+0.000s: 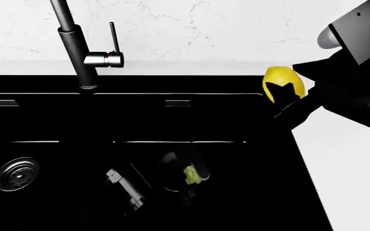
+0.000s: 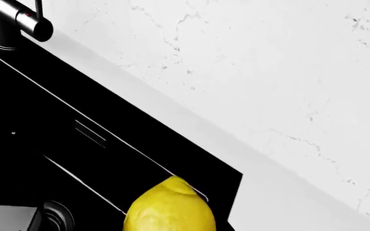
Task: Pick the vegetables from the sink and place them on the cutting board.
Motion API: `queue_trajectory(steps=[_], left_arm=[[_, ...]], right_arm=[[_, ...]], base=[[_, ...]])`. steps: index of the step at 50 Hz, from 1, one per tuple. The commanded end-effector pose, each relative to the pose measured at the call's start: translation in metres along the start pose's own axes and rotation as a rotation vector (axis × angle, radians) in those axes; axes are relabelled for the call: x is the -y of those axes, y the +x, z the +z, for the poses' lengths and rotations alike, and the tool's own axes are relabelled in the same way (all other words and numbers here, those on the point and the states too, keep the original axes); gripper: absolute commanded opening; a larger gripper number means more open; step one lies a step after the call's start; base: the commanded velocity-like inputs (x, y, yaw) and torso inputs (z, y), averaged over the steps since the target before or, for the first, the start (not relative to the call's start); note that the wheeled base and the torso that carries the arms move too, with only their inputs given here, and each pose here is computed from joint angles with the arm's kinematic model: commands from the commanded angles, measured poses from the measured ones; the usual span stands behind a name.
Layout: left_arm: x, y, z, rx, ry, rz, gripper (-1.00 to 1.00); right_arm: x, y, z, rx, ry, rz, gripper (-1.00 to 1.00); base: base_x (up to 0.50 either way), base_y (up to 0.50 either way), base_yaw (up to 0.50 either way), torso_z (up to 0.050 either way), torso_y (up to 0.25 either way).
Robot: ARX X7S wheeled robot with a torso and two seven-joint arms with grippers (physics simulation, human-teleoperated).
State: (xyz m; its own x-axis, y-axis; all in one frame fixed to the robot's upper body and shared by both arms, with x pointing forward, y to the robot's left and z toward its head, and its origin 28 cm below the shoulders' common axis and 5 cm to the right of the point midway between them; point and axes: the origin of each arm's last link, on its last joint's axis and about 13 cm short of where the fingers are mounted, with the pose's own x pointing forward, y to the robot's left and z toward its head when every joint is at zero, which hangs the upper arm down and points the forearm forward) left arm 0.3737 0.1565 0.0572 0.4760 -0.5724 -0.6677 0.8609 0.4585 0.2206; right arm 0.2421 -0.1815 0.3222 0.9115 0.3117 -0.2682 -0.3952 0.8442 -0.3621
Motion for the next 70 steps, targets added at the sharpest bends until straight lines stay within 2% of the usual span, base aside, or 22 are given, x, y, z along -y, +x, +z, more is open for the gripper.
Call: queue_trajectory(steps=[1,13,25,31,39,45,54,61,65,70], left_arm=[[-0.011,-0.009,-0.007,-0.015,0.116,0.066,-1.0],[-0.012,-0.073,0.033,0.127,0.191,0.097,-1.0],[-0.005,-0.125,0.058,0.212,0.223,0.168,-1.0],[-0.002,-0.156,0.074,0.285,0.223,0.236,-1.0],[0.008,-0.189,0.082,0.344,0.213,0.31,-1.0],[0.018,-0.207,0.082,0.402,0.177,0.364,-1.0],[0.044,-0.232,0.075,0.609,0.106,0.543,-1.0],[0.063,-0.23,0.054,0.672,0.057,0.609,-1.0],[0.072,-0.234,0.047,0.716,0.057,0.675,-1.0],[0.087,-0.232,0.031,0.783,-0.007,0.735,-1.0]], right_arm=[[0.001,-0.005,0.006,0.019,-0.014,-0.011,-1.0],[-0.001,-0.016,0.019,0.056,-0.03,-0.03,-1.0],[-0.005,-0.025,0.026,0.137,-0.049,-0.071,-1.0],[-0.007,-0.022,0.028,0.182,-0.025,-0.085,-1.0],[-0.014,-0.027,0.028,0.253,-0.015,-0.083,-1.0],[-0.022,-0.035,0.025,0.314,0.005,-0.093,-1.0],[-0.043,-0.052,0.022,0.419,0.008,-0.16,-1.0],[-0.059,-0.065,0.01,0.459,0.031,-0.175,-1.0],[-0.063,-0.071,0.005,0.48,0.043,-0.183,-1.0],[-0.075,-0.071,-0.005,0.535,0.059,-0.179,-1.0]], base=[[0.0,0.0,0.0,0.0,0.0],[0.0,0.0,0.0,0.0,0.0],[0.0,0.0,0.0,0.0,0.25],[0.0,0.0,0.0,0.0,0.25],[0.0,0.0,0.0,0.0,0.25],[-0.38,0.0,0.0,0.0,0.25],[-0.5,0.07,0.0,0.001,0.073],[-0.5,0.1,0.0,0.0,0.0],[-0.5,0.1,0.0,0.0,0.0],[-0.5,0.11,0.0,0.0,0.0]])
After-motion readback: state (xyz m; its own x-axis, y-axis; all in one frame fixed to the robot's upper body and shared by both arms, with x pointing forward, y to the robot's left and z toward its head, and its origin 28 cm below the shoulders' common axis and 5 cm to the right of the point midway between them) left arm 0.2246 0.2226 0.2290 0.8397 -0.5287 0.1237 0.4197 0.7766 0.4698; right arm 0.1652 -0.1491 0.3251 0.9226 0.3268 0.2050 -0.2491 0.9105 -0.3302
